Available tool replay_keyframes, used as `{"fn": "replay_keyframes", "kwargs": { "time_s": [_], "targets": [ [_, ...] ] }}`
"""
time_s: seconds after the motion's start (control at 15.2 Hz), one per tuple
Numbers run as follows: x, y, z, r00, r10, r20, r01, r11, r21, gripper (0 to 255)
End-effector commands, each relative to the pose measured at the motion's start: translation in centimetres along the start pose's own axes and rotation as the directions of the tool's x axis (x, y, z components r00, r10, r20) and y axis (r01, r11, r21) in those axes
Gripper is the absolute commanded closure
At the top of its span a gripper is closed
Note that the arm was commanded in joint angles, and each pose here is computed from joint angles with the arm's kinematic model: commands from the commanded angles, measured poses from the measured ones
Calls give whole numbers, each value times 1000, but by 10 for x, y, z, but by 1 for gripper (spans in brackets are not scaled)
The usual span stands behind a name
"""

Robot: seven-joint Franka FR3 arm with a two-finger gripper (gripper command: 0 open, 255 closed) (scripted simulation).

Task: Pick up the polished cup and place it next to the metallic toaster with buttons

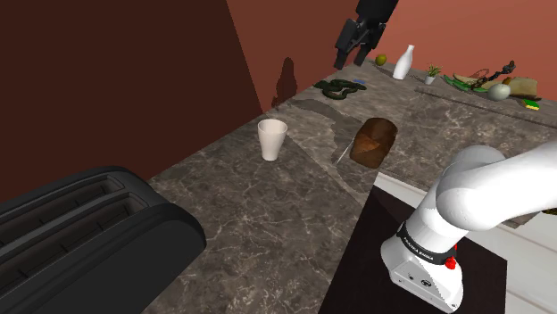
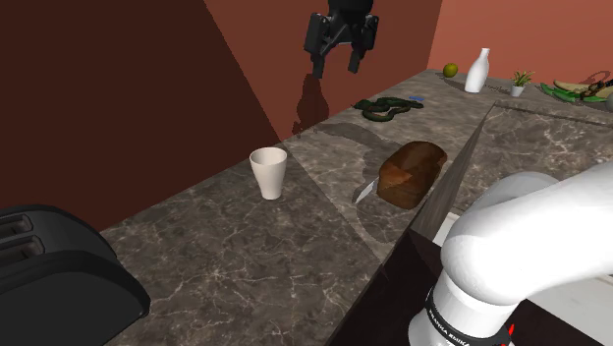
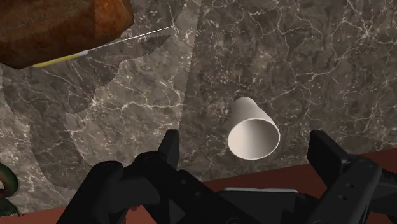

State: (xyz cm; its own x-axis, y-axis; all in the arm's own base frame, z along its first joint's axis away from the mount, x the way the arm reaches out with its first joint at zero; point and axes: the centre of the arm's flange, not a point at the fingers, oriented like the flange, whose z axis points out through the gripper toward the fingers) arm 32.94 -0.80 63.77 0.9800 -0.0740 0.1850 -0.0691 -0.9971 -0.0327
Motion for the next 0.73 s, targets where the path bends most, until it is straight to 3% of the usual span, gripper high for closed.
{"fn": "replay_keyframes", "kwargs": {
  "time_s": [0.0,0.66],
  "targets": [
    [0,0,0,1000,0,0,0,1000,0,0],
    [53,1,119,999,32,-23,-32,999,30,0]
  ]
}}
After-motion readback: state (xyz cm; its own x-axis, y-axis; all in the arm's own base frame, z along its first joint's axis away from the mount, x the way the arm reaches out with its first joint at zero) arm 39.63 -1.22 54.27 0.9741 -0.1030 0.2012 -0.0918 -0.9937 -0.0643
